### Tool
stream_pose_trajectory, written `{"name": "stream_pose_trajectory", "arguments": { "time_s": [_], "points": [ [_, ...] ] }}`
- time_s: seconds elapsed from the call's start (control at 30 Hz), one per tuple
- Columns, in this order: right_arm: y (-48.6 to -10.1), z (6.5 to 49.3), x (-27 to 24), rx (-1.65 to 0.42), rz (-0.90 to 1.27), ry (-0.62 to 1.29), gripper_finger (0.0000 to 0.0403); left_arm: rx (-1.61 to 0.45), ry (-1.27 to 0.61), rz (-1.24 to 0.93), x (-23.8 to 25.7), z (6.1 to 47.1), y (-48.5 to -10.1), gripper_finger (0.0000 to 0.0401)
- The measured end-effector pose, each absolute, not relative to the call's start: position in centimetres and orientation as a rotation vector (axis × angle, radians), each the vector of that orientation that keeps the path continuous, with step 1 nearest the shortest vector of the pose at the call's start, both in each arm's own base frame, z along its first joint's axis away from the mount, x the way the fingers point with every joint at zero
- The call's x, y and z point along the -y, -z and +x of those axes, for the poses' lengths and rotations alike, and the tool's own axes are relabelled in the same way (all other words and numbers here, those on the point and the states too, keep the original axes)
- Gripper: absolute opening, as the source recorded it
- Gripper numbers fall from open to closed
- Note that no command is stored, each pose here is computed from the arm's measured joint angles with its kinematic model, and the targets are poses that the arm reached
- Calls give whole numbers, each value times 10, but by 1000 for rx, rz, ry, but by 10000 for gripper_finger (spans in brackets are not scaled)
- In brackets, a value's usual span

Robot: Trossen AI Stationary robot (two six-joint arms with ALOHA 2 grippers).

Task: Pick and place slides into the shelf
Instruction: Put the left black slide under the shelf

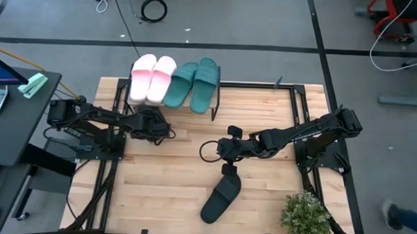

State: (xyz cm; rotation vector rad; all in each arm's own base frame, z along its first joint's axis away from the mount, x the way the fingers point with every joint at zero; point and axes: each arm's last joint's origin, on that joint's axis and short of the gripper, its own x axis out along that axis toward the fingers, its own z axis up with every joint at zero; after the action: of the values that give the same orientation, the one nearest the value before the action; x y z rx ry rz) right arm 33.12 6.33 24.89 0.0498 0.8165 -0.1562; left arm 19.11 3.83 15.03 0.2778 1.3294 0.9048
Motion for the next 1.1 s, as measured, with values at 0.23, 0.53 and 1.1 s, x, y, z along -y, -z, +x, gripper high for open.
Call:
{"name": "stream_pose_trajectory", "arguments": {
  "time_s": [0.23,0.53,1.1],
  "points": [
    [-249,331,-63,-816,50,156,51,-1377,-835,92,-21,200,-176,166],
    [-249,331,-63,-817,50,156,51,-1376,-666,-294,24,210,-190,82],
    [-249,332,-64,-807,48,153,51,-1272,-813,-114,78,188,-152,3]
  ]
}}
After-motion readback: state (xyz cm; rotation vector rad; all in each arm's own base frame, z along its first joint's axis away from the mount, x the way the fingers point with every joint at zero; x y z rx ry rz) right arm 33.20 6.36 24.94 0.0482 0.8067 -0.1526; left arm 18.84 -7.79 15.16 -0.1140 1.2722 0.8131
